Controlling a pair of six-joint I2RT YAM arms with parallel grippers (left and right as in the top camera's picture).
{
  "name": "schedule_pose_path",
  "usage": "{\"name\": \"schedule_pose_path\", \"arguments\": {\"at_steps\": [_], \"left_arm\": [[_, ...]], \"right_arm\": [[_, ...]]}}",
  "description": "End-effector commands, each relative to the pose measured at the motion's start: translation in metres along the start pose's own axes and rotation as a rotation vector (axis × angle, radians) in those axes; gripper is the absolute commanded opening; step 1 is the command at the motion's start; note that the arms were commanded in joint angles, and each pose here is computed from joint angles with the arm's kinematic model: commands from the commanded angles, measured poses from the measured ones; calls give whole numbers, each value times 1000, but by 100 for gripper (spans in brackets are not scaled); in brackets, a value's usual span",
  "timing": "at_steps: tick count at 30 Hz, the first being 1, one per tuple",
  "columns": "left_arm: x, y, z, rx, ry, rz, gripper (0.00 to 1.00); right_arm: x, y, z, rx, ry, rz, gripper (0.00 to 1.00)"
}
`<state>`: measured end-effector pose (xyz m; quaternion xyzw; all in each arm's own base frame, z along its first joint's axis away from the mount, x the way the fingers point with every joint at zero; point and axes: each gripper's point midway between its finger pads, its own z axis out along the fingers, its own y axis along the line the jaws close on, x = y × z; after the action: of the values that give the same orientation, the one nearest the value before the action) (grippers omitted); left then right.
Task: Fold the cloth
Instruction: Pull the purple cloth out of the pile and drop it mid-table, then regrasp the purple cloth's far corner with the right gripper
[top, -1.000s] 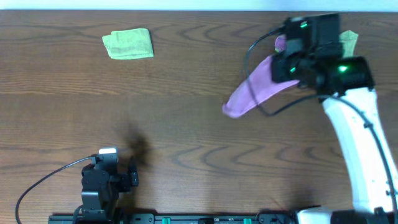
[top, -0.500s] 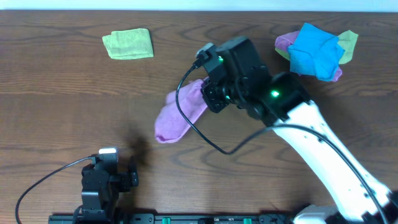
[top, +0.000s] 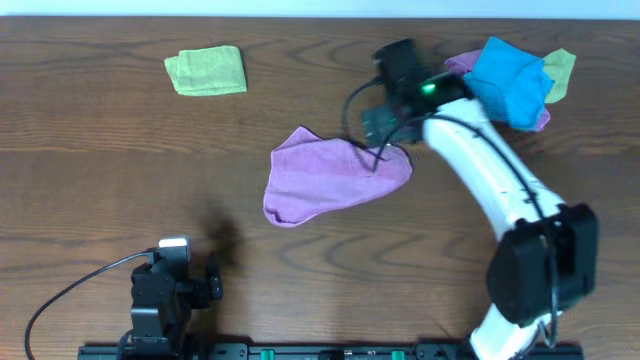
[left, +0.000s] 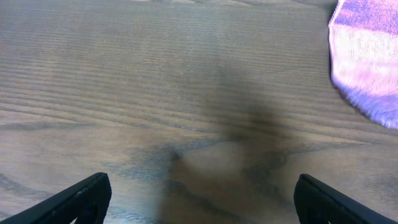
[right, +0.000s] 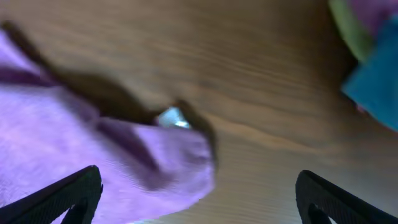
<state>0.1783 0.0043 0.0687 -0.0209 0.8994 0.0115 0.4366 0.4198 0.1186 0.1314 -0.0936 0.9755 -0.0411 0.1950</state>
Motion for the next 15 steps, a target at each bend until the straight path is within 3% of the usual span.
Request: {"name": "schedule_pose_path", "arguments": {"at_steps": [1,5,8,15], "left_arm": [[12,2,5,-12,33,19,95],[12,2,5,-12,33,19,95],[12,2,5,-12,33,19,95],[10,2,5,-9,27,18,95]], "right_arm": [[-9,-5,-32,-96,-56,85,99],[2,-8,-44,-194,-21,99,99],[19,14,-50,-347,36,-19,99],[29,18,-19,-358,31,-138,99]]}}
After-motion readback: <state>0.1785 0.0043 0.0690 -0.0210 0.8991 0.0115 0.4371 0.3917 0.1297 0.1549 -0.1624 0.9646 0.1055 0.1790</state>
